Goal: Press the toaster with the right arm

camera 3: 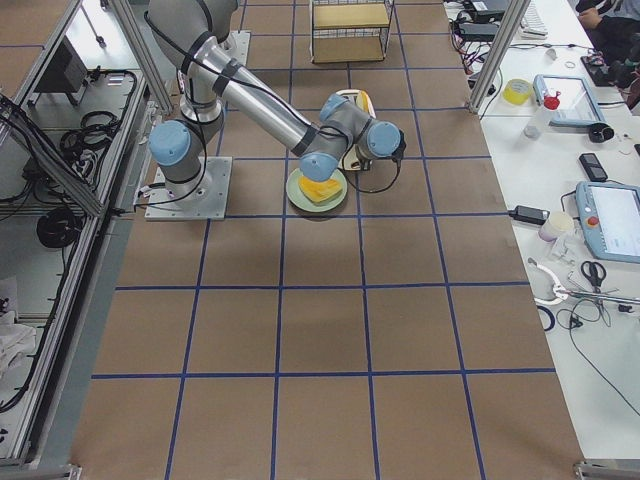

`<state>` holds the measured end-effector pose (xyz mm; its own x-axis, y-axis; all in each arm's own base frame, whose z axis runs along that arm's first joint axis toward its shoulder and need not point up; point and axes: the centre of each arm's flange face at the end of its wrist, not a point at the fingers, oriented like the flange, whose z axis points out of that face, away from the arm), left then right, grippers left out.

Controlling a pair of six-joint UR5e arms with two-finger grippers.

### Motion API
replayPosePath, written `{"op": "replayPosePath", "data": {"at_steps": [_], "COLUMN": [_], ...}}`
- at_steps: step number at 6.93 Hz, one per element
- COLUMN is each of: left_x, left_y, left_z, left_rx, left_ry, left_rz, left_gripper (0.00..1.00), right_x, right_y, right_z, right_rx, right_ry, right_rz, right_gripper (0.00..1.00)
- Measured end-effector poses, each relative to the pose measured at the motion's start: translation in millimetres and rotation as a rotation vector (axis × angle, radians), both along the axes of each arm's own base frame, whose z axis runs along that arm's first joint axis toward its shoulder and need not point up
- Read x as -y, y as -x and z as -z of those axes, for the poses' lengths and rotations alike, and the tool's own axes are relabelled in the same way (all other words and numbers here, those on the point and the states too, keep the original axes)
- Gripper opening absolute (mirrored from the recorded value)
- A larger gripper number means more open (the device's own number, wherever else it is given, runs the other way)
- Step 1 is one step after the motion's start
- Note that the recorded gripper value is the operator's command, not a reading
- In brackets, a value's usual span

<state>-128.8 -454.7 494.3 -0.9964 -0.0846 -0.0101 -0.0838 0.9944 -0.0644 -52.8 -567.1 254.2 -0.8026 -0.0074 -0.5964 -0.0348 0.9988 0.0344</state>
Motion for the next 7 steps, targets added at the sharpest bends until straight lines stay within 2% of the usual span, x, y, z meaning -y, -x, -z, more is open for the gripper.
{"op": "replayPosePath", "data": {"at_steps": [7], "left_x": [0], "left_y": [0], "left_z": [0], "left_rx": [0.001], "left_ry": [0.000], "left_rz": [0.000], "left_gripper": [1.00], "right_x": [-9], "right_y": [-7], "right_z": [-79], "right_rx": [-0.061], "right_ry": [0.029], "right_rz": [0.074], "right_gripper": [0.00]}}
